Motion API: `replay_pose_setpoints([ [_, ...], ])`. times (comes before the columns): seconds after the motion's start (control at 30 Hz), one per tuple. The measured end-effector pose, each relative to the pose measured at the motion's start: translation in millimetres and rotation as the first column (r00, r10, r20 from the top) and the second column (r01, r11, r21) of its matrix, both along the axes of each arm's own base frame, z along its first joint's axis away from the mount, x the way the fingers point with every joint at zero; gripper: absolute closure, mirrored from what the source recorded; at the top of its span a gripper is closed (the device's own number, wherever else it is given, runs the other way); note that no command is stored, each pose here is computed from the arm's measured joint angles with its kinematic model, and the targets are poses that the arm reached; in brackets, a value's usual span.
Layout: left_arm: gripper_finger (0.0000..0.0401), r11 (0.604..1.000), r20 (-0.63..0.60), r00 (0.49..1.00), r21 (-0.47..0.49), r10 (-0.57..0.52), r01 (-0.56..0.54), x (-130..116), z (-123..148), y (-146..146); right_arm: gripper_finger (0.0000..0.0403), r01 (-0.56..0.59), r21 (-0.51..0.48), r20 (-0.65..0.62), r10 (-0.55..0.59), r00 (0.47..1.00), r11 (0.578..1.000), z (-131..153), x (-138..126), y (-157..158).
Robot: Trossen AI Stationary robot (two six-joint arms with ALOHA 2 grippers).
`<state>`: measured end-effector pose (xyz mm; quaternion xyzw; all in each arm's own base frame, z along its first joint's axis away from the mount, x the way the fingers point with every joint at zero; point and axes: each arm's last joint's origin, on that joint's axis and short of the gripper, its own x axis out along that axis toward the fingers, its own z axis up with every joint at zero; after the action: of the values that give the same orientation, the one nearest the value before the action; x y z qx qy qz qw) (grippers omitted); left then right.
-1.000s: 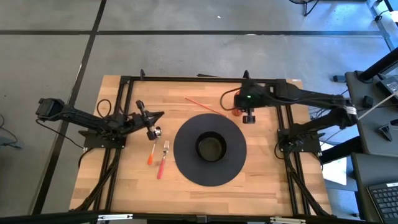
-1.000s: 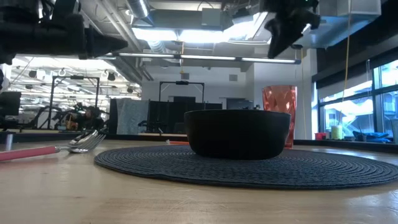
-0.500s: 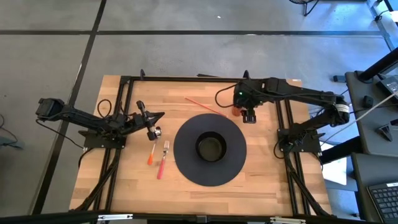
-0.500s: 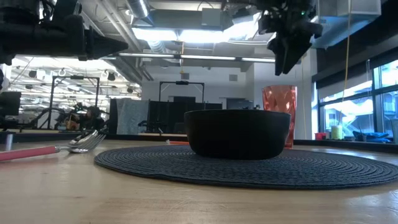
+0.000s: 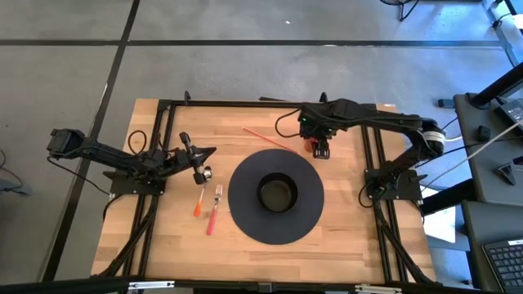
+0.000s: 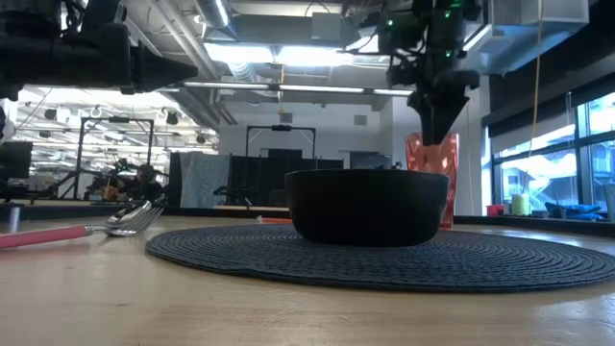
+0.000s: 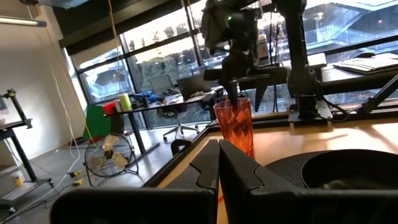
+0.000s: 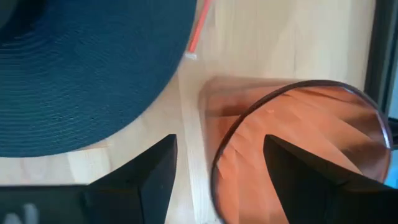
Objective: Pick & Place Utensil
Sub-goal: Put the brown cup to the top right of the black bowl on the black mat
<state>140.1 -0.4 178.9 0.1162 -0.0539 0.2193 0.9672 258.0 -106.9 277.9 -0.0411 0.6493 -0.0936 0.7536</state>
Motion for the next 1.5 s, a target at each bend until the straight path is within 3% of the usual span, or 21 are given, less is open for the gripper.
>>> replay_pose_setpoints([
  [0.2,0.04,1.0,0.0,1.0,0.0,0.0,0.0,0,0,0,0.017,0.016,0.019,-0.051,-0.015,0.999,1.0,-13,5,-7],
  [0.3,0.0398,1.0,0.0,1.0,0.0,0.0,0.0,0,0,0,0.0191,0.011,0.026,-0.07,-0.009,0.997,1.0,-17,7,-8],
  [0.67,0.04,1.0,0.0,1.0,0.0,0.0,0.0,0,0,0,0.0388,-0.055,0.018,-0.096,0.057,0.994,0.998,-19,7,-8],
  [0.9,0.0396,1.0,-0.001,1.0,0.0,0.0,0.0,0,0,0,0.039,-0.074,-0.082,-0.202,0.056,0.978,0.994,-14,4,-4],
  [1.23,0.0396,1.0,-0.005,1.0,0.001,0.0,0.0,0,0,0,0.0394,-0.178,-0.032,-0.154,0.171,0.973,0.984,19,19,46],
  [1.5,0.04,1.0,-0.003,1.0,-0.012,-0.003,0.003,0,-1,0,0.0393,-0.228,0.052,-0.131,0.233,0.964,0.972,23,18,90],
])
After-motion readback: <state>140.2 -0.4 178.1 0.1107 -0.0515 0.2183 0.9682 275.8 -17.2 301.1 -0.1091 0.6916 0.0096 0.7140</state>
